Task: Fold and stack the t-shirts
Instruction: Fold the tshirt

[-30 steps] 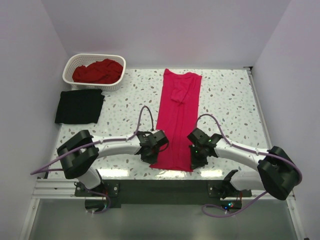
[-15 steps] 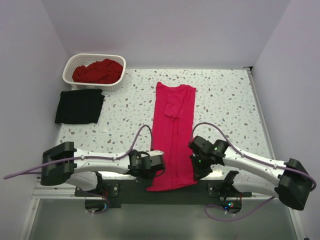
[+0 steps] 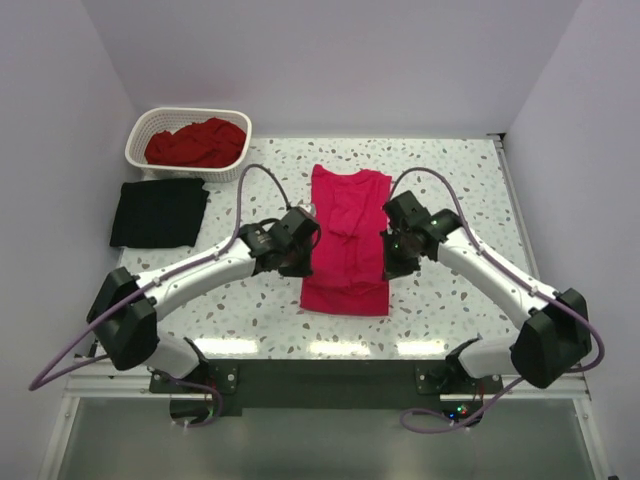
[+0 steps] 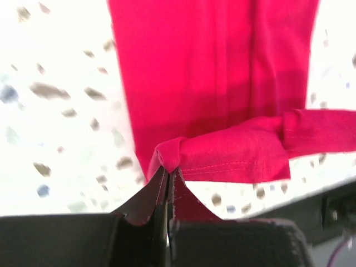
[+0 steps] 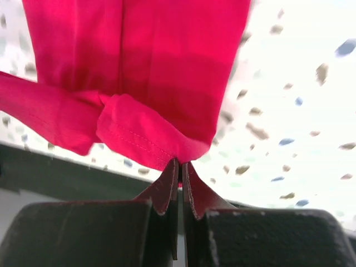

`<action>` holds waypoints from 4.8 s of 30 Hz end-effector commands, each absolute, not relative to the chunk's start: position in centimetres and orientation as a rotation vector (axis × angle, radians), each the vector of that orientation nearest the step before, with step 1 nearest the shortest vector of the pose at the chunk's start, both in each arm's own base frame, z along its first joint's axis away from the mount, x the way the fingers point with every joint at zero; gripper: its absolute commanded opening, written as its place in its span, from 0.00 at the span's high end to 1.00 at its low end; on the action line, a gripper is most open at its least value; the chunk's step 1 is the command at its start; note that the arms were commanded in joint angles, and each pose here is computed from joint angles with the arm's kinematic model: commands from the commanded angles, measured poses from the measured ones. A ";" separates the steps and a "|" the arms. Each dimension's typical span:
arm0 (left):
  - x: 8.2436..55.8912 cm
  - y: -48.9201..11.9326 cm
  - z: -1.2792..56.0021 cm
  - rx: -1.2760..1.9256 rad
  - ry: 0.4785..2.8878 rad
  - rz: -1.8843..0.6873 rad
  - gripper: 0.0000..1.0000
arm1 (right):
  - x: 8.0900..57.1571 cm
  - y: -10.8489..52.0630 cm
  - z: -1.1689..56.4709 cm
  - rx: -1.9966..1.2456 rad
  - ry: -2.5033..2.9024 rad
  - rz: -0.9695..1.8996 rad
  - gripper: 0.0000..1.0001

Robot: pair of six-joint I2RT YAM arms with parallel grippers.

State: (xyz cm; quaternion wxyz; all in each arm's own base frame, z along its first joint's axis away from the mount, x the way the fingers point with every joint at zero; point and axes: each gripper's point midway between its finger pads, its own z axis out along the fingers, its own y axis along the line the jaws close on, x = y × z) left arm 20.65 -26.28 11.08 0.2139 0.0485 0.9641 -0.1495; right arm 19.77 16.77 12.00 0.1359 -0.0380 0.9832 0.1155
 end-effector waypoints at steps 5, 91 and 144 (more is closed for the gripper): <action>30.0 -25.4 11.1 0.090 2.501 -0.330 1.00 | 28.0 15.3 13.6 -0.119 2.690 0.263 1.00; 23.3 -27.3 1.4 0.168 2.535 -0.333 0.88 | 31.7 32.7 8.2 -0.575 2.320 1.020 0.69; 19.8 -23.0 1.1 -0.168 2.545 -0.747 0.91 | 21.5 19.3 1.9 0.169 2.493 1.424 0.62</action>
